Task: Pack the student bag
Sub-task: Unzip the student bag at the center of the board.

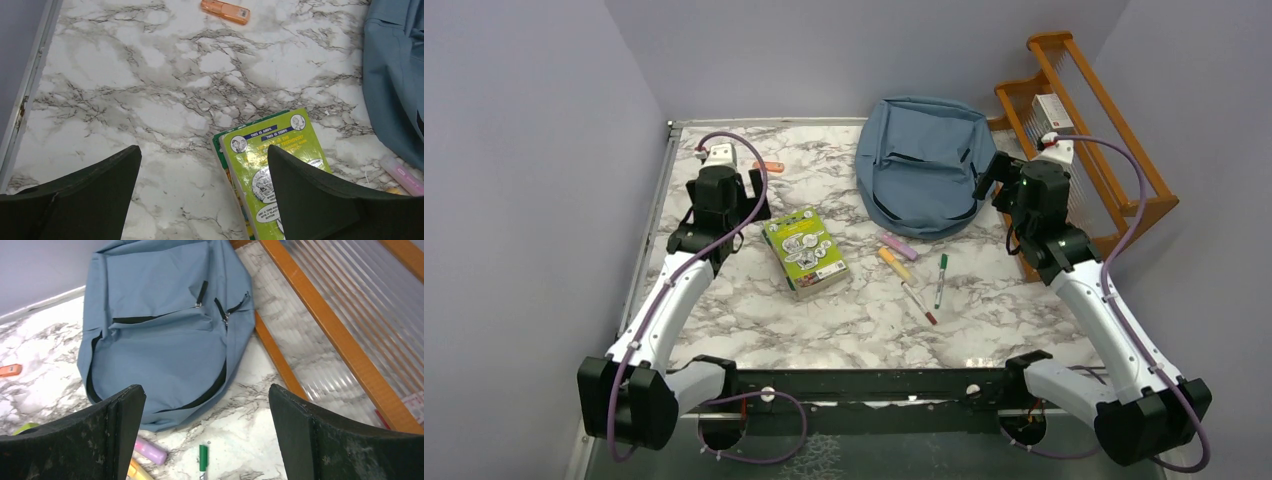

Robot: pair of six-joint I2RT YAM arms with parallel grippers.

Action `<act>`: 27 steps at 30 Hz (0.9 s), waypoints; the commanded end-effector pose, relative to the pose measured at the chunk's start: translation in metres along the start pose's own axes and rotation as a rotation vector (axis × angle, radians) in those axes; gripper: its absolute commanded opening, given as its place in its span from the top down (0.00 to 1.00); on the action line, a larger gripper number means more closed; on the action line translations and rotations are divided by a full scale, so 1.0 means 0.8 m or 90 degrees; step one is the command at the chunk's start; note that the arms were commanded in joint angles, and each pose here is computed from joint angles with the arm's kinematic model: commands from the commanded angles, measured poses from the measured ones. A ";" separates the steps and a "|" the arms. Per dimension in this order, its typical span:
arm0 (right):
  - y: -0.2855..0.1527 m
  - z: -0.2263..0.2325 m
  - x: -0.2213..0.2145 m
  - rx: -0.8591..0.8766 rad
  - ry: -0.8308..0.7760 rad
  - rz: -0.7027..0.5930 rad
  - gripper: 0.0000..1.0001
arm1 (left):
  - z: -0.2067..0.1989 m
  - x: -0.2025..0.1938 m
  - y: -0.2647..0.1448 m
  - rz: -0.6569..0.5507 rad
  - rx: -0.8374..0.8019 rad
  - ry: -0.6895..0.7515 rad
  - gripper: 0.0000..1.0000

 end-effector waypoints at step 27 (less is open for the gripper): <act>0.076 0.065 -0.032 0.239 -0.152 0.242 0.00 | -0.019 0.011 0.019 -0.064 -0.102 -0.038 0.01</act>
Point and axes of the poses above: each gripper's point midway between its finger pads, its own y axis out along the fingers, its own z axis along the line the jaws close on, x = y × z, the point moved 8 cm from there along -y, back along the fingers, and after that the axes turned 8 degrees about y, right-handed, at the moved point
